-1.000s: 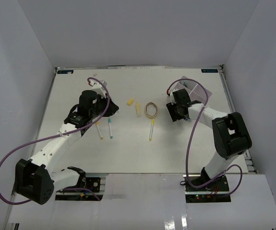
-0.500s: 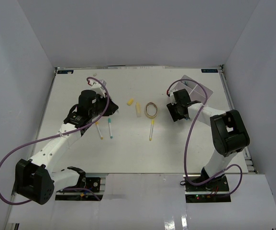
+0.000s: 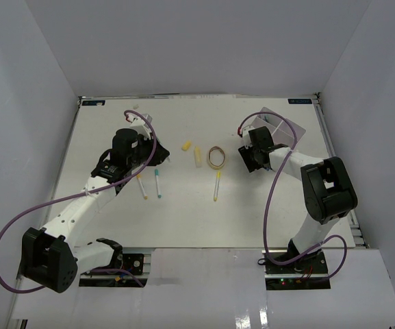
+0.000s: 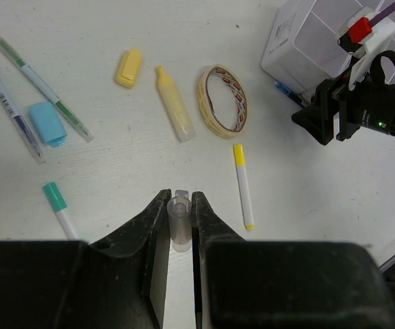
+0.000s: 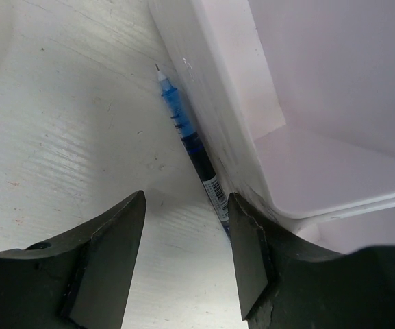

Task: Sort the stationery into containers
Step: Pick up the pen from the center of the board.

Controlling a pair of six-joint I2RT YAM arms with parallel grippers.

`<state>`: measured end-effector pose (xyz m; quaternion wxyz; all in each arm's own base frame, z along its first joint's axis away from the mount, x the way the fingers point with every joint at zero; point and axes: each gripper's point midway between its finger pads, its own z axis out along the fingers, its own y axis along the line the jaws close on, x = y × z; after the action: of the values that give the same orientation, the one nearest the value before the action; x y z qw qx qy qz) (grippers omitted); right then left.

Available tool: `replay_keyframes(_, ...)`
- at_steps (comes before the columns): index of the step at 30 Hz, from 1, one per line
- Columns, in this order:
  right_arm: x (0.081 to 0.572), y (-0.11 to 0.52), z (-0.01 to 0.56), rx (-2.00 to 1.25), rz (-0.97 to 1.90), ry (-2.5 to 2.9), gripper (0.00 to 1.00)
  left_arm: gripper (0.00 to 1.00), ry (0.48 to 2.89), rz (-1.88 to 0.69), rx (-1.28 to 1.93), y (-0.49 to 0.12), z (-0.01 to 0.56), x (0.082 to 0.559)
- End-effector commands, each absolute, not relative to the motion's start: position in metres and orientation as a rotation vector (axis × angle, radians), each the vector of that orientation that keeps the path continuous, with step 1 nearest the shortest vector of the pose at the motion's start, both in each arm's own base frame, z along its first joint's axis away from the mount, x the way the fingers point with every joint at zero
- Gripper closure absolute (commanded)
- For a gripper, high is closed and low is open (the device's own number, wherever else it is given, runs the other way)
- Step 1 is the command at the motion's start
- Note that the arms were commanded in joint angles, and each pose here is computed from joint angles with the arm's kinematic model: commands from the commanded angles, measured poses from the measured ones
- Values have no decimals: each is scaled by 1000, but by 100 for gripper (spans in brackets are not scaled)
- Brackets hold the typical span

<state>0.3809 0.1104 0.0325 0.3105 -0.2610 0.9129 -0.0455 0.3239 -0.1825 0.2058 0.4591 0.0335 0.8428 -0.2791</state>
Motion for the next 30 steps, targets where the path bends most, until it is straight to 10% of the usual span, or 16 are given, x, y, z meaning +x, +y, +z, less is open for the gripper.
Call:
replay_keyframes(1,398,102,38,-663,-165,2367,42,99,2031,-695,95,-180,217,322)
replay_keyframes(30,351,131,-2,-775,111,2539,47,99,2028,-717,104,-183,218,320)
